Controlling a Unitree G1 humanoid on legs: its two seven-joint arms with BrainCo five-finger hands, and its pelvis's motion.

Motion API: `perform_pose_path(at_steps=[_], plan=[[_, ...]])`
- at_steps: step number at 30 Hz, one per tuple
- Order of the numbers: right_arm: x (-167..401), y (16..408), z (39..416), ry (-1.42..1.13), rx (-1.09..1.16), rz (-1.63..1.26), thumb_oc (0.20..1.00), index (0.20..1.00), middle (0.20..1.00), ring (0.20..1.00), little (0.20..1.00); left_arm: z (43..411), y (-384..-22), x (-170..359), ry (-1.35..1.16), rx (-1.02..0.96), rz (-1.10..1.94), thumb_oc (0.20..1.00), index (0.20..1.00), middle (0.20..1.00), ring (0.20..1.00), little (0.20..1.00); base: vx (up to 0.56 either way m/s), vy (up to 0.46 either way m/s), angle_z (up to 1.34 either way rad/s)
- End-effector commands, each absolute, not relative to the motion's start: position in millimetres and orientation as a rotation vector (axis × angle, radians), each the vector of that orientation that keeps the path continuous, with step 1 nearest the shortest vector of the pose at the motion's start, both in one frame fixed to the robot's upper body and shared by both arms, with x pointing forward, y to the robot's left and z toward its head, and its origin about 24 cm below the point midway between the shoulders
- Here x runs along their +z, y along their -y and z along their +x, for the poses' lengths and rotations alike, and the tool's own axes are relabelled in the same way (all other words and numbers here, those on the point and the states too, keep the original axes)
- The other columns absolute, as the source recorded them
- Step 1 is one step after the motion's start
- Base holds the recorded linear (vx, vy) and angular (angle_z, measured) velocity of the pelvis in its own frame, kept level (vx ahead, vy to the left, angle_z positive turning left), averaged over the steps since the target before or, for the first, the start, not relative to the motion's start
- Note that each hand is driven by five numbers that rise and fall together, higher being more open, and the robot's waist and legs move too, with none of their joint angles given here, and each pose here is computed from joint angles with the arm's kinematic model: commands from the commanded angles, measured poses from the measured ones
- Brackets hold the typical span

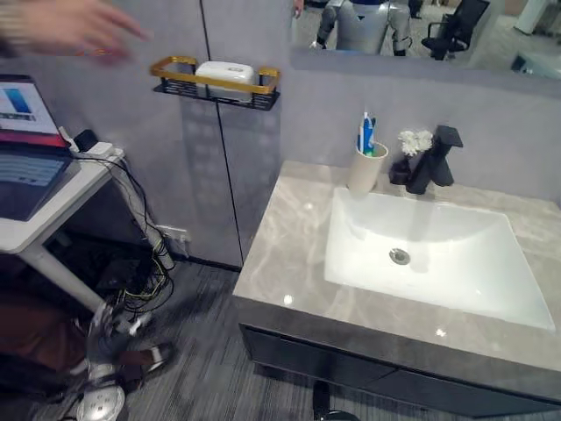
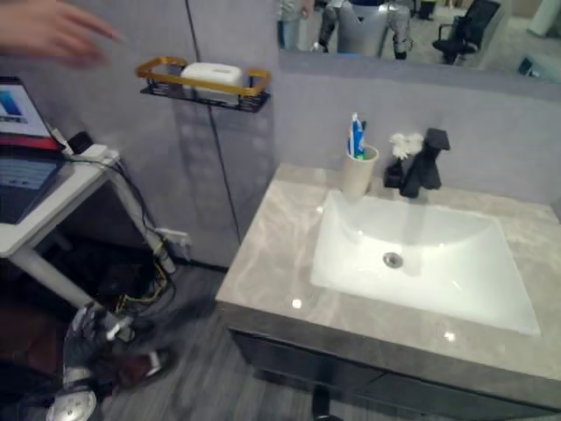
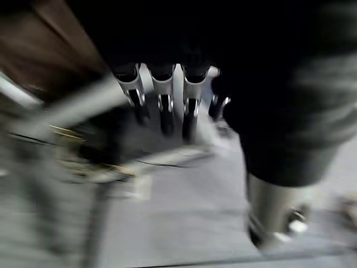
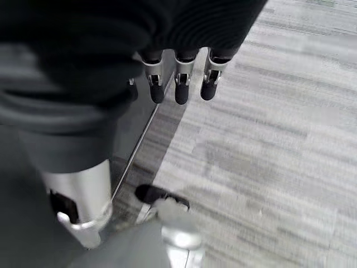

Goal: Put brush and paste in cup on sink, flatten towel.

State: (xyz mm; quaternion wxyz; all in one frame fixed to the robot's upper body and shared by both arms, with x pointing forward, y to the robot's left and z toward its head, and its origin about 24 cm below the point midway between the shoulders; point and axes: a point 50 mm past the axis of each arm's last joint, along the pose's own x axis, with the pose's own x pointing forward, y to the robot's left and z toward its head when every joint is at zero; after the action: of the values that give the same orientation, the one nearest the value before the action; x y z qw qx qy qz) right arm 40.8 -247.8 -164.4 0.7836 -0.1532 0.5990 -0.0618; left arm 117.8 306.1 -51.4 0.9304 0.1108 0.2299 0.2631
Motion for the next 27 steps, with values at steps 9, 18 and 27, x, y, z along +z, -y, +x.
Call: perform_pose_path(at_steps=[9, 18, 27], plan=[[-159, 261, 65, -1.277, -0.147, -0.376, 1.000, 1.000, 1.000, 1.000, 1.000, 133, -255, -76, -0.608, 0.212, 0.086, 1.000, 1.000, 1.000, 1.000, 1.000, -0.15, 0.048, -0.33], [-155, 273, 74, -1.287, -0.158, -0.427, 1.000, 1.000, 1.000, 1.000, 1.000, 127, -241, -97, -0.727, 0.138, 0.089, 1.000, 1.000, 1.000, 1.000, 1.000, -0.03, -0.136, -0.53], [-147, 304, 49, -1.399, -0.200, -0.519, 1.000, 1.000, 1.000, 1.000, 1.000, 145, -219, -95, -0.688, 0.040, 0.059, 1.000, 1.000, 1.000, 1.000, 1.000, -0.05, -0.215, -0.19]])
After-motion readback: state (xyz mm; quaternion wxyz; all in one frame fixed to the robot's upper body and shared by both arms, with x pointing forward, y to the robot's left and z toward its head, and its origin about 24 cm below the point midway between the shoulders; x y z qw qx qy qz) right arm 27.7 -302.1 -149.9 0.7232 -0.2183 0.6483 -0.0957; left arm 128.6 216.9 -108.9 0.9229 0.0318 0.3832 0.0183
